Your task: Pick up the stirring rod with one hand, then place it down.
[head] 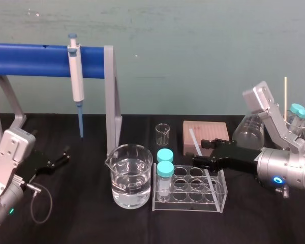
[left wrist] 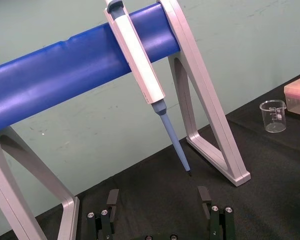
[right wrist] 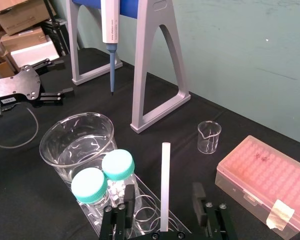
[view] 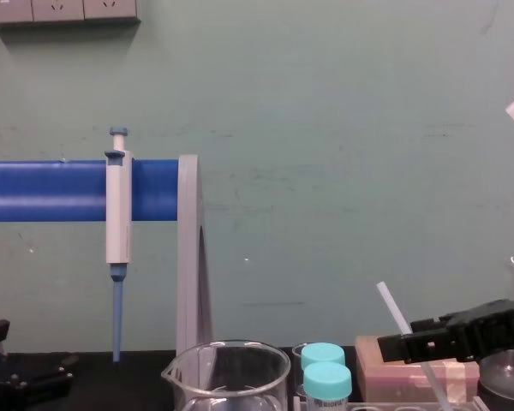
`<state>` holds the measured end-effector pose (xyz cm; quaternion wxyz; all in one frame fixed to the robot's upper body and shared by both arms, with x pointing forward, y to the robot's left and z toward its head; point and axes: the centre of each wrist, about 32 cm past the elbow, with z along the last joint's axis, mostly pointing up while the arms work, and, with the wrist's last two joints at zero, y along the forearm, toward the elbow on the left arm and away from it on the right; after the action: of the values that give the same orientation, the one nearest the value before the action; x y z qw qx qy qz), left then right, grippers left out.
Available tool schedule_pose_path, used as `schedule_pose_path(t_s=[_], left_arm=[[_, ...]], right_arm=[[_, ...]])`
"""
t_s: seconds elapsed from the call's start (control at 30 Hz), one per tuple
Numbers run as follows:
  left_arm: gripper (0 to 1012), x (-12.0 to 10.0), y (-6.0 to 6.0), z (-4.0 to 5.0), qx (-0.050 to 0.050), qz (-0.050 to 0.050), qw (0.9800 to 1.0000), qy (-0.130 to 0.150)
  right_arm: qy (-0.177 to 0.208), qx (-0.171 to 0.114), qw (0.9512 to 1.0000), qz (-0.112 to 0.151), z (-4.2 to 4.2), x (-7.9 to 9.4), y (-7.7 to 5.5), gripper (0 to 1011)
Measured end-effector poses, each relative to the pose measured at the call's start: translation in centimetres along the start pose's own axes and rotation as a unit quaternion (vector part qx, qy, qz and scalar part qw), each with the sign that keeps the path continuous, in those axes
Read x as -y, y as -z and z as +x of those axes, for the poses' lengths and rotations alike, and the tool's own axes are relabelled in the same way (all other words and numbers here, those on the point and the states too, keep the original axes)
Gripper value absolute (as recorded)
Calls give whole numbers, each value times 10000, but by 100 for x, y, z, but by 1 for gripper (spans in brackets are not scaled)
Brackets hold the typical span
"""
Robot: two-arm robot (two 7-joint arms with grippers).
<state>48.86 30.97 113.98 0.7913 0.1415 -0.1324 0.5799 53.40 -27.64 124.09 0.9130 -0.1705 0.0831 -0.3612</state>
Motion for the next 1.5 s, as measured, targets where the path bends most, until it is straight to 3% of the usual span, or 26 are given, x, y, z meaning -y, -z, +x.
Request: schedule_pose_path(t_s=[0.43, 0.7, 1.07, 1.33, 1.5], left_arm=[[1000, 0, 0, 0, 0, 0, 10000, 0], [1000, 0, 0, 0, 1, 0, 10000, 0], [1000, 0, 0, 0, 1, 0, 10000, 0], [1000, 0, 0, 0, 0, 0, 10000, 0], [1000, 0, 0, 0, 0, 0, 10000, 0]], right_arm=[[-5, -11, 10000, 1, 1, 1, -2, 302], [-10, -13, 10000, 1, 1, 1, -1, 80], [-25, -56, 9998, 175, 4, 15, 43, 61], [96, 230, 9950, 965, -10, 114, 222, 61], [-18, 244, 9851, 1699, -1, 224, 388, 61]])
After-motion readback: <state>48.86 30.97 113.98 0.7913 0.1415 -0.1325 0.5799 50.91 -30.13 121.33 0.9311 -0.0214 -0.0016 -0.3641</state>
